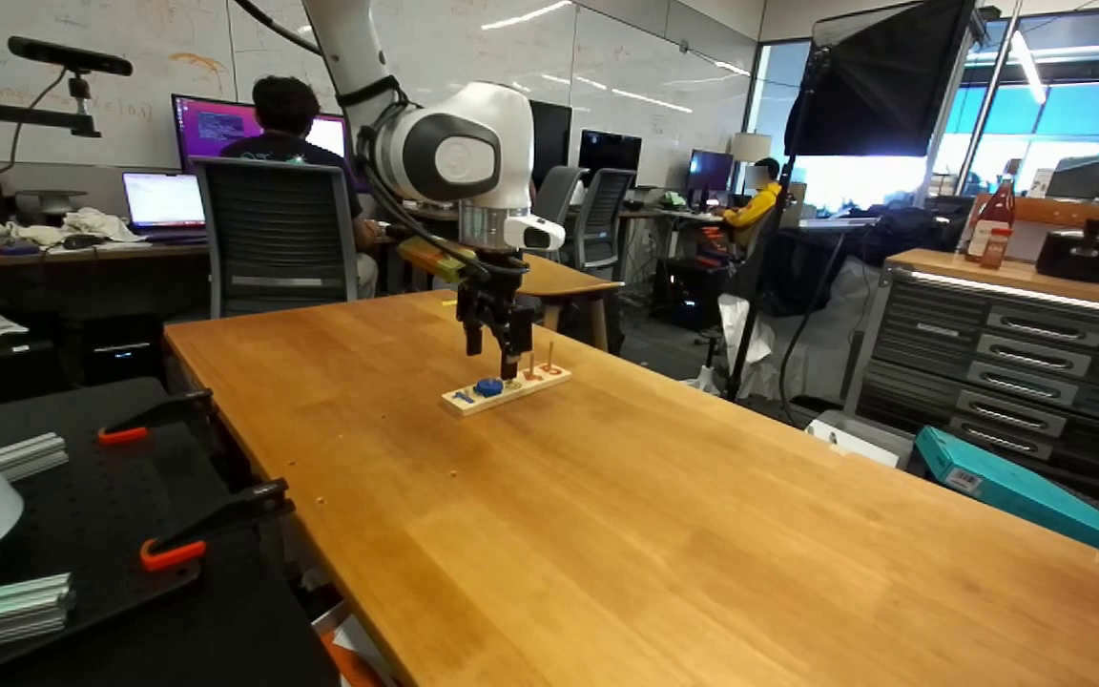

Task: Take the blue ring on the wooden stand and put it on the table

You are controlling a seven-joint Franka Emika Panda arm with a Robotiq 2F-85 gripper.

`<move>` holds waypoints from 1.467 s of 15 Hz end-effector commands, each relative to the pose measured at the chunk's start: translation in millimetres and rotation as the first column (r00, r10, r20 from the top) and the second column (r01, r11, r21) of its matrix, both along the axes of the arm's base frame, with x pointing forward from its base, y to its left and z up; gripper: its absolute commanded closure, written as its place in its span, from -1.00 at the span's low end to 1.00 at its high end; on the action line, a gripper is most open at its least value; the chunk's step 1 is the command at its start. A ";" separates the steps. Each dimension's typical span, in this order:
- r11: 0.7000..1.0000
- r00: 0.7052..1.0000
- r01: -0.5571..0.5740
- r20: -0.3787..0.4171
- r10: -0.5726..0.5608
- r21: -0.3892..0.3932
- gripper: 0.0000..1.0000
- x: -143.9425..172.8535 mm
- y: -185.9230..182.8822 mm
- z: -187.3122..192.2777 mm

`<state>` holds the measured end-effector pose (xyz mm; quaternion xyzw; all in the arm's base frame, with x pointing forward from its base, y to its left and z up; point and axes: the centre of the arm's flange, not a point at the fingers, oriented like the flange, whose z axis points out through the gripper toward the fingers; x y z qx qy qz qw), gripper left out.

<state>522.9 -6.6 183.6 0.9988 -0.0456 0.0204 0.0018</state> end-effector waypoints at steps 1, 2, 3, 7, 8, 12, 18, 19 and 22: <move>0.999 0.998 0.033 0.045 -0.035 0.031 -1.00 10.5 2.7 -27.7; 0.999 0.998 0.039 0.048 -0.041 0.037 -1.00 9.2 4.3 -35.1; 0.998 0.998 0.042 0.050 -0.044 0.039 -1.00 7.8 6.7 -41.1; 0.998 0.998 0.048 0.050 -0.049 0.034 -1.00 10.0 13.8 -54.9; 0.998 0.997 0.053 0.048 -0.055 0.030 -1.00 10.9 15.1 -55.5; 0.998 0.997 0.057 0.053 -0.059 0.030 -1.00 15.3 24.4 -47.2; 0.997 0.995 0.069 0.070 -0.070 0.017 -0.50 24.0 33.5 -40.3; 0.997 0.995 0.071 0.076 -0.072 0.016 -0.45 25.1 32.9 -40.2; 0.996 0.993 0.085 0.077 -0.086 0.012 0.03 27.6 29.7 -39.2</move>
